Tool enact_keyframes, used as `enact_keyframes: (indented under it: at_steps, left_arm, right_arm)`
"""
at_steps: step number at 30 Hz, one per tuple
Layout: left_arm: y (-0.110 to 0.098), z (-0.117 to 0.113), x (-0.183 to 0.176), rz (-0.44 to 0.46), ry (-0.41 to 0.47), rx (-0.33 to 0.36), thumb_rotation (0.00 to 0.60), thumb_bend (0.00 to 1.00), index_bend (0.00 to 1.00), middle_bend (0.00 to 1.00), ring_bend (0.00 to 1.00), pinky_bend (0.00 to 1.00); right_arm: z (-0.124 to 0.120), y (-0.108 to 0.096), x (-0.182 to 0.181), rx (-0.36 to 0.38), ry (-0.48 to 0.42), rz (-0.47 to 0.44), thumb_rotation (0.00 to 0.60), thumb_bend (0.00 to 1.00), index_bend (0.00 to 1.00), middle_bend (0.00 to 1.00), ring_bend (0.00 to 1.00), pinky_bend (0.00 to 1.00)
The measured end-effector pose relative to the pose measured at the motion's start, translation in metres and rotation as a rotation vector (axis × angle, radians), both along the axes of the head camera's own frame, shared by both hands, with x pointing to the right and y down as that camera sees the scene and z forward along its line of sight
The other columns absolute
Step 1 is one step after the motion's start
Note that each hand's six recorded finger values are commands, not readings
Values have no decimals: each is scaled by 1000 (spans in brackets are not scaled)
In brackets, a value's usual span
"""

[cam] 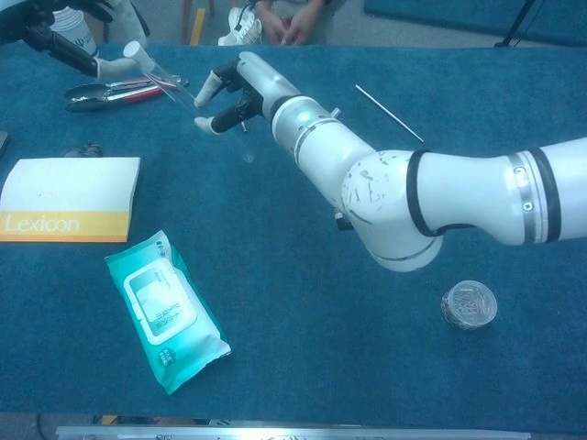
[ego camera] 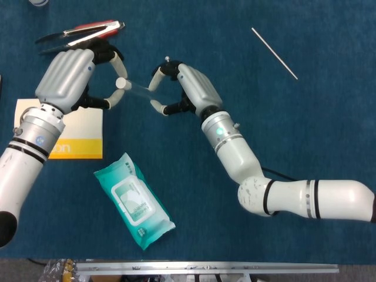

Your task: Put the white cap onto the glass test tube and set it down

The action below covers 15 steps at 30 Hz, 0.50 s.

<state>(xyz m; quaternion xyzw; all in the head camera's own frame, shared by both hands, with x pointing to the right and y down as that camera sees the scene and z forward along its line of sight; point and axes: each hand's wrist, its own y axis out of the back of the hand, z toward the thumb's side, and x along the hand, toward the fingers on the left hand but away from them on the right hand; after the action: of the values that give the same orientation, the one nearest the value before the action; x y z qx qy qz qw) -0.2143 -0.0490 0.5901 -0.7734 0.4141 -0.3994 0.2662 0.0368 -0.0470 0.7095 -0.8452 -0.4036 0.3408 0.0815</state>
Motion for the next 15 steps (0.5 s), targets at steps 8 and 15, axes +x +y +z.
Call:
enact_keyframes:
  at_steps: [8, 15]
  left_arm:
    - [0, 1, 0, -1, 3, -3, 600, 328, 522, 300, 146, 131]
    - [0, 2, 1, -2, 8, -11, 600, 328, 522, 300, 146, 131]
  right_arm:
    - [-1, -1, -1, 4, -4, 0, 600, 260, 638, 317, 152, 254]
    - [-3, -2, -2, 6, -11, 2, 600, 258, 638, 317, 152, 254]
